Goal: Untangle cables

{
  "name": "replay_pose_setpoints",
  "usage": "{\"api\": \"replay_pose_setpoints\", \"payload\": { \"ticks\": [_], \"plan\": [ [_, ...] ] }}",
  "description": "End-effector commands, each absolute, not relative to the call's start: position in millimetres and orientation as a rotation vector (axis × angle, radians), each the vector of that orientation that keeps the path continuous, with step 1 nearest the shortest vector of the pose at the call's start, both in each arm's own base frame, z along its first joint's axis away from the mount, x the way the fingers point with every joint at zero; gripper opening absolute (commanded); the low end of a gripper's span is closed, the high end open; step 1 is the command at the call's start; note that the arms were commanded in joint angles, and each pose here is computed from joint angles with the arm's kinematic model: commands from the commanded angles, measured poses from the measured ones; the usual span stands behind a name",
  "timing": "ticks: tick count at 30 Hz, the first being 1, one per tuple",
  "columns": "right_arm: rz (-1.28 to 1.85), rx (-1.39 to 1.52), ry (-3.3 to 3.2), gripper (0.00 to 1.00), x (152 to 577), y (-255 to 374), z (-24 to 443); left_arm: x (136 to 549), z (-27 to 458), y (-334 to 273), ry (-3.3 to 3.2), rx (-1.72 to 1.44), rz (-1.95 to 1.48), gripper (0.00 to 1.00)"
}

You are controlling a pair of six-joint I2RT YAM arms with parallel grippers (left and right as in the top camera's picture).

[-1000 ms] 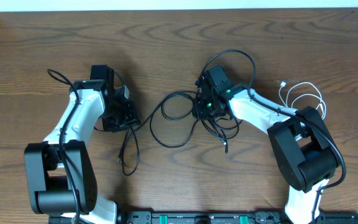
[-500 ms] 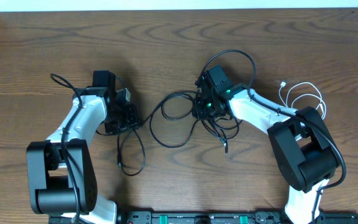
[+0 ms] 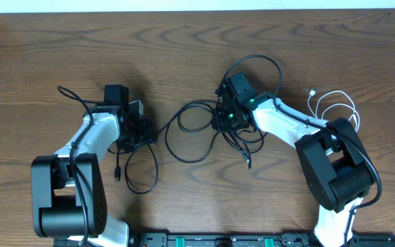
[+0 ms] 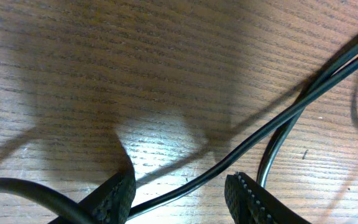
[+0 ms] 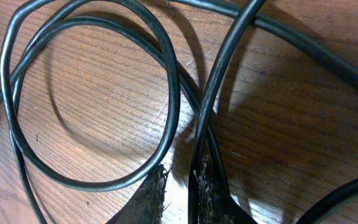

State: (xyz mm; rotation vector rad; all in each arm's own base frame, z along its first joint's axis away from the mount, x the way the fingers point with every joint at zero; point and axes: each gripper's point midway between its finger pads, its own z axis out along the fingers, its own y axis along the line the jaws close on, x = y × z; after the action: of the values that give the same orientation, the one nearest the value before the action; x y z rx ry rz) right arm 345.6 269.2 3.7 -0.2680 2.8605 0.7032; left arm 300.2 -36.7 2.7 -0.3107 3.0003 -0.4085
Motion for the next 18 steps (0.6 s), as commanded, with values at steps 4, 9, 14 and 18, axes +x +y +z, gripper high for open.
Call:
{"api": "replay_pose_setpoints", "payload": {
  "ticks": [4,9,14,18],
  "plan": [
    [0.658,-0.270,2.878,0.18,339.4,265.6,-2.0,292.8,-4.5,-32.9,3.022,-0.311,-0.375,0.53],
    [0.658,-0.271,2.878,0.18,339.5,265.6,-2.0,297.4,-4.8,-28.9,3.005,-0.309,-0.341,0.53],
    [0.658,-0.270,2.879,0.18,339.3,265.6,-2.0,298.0,-4.8,-28.4,3.002,-0.314,-0.337,0.49],
    [0.658,-0.270,2.879,0.18,339.3,265.6,-2.0,297.8,-4.9,-28.5,3.003,-0.321,-0.338,0.48]
  ]
}}
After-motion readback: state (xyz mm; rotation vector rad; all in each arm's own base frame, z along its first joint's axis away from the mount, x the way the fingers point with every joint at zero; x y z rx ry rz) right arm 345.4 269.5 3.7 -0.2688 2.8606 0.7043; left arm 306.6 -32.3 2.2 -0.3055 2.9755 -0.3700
